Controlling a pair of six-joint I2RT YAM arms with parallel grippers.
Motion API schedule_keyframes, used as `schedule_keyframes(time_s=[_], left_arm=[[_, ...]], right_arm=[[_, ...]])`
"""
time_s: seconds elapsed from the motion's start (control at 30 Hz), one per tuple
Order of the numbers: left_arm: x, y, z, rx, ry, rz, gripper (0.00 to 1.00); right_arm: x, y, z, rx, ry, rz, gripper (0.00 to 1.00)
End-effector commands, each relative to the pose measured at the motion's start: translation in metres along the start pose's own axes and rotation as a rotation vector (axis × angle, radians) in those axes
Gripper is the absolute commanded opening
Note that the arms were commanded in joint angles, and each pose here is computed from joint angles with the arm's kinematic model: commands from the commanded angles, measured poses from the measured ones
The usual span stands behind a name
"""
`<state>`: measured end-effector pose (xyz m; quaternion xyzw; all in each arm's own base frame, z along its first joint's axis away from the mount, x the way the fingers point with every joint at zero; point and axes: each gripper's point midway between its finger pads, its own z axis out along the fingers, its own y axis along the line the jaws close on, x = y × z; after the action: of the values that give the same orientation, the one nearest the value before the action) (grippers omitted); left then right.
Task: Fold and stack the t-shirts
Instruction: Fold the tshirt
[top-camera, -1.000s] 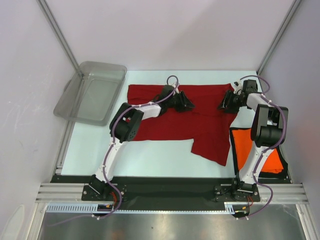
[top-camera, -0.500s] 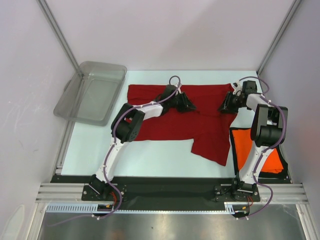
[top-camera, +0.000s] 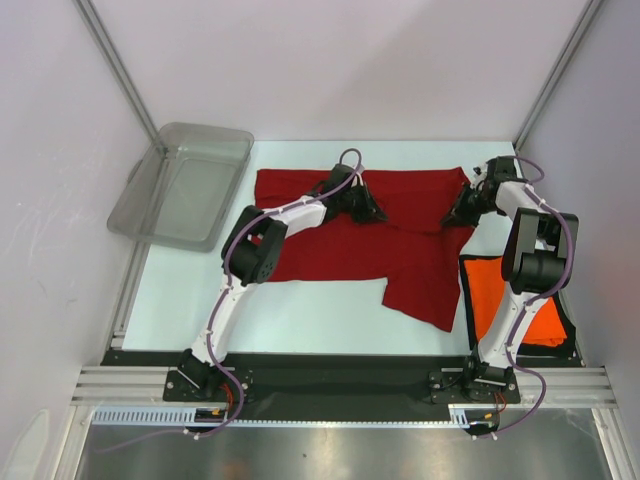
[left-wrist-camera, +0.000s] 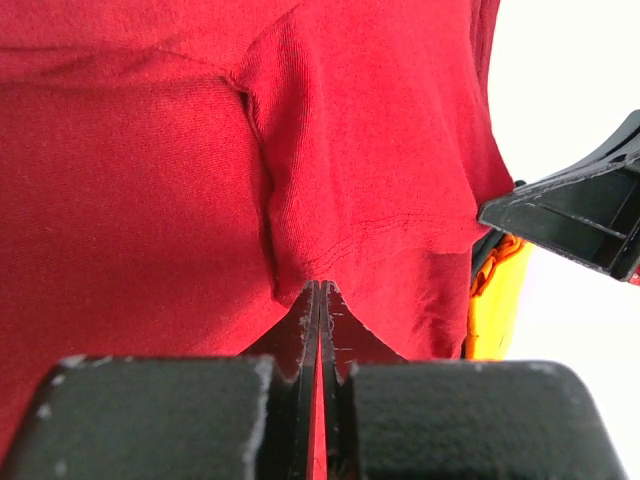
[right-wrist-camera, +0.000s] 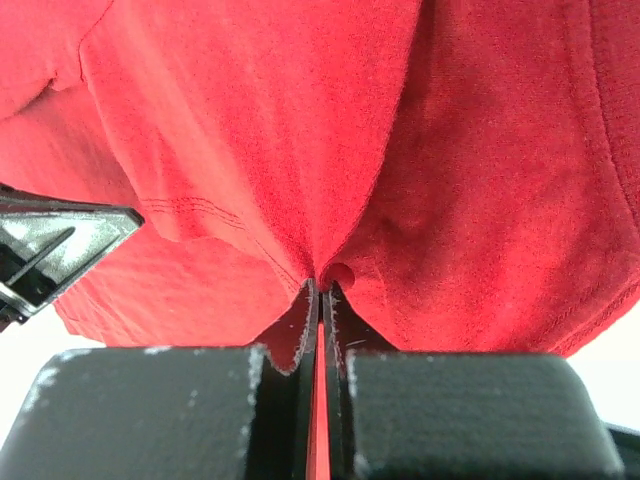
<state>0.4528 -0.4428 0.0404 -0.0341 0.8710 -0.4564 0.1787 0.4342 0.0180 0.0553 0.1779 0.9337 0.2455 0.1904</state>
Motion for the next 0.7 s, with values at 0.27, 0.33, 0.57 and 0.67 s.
schedule_keyframes(time_s=[0.27, 0.33, 0.57, 0.67], left_arm=[[-0.028, -0.033, -0.034, 0.008, -0.029, 0.065, 0.00], [-0.030, -0.032, -0.038, 0.005, -0.029, 0.070, 0.01], [-0.046, -0.030, -0.055, -0.048, -0.042, 0.127, 0.03], [-0.050, -0.031, -0.066, -0.084, -0.052, 0.184, 0.09]], right_arm=[[0.000, -0.002, -0.012, 0.065, 0.099, 0.091, 0.16], [-0.005, -0.002, -0.018, 0.077, 0.073, 0.069, 0.25], [-0.016, 0.002, -0.032, 0.056, 0.029, 0.069, 0.42], [-0.022, 0.004, -0.031, 0.042, 0.002, 0.063, 0.42]])
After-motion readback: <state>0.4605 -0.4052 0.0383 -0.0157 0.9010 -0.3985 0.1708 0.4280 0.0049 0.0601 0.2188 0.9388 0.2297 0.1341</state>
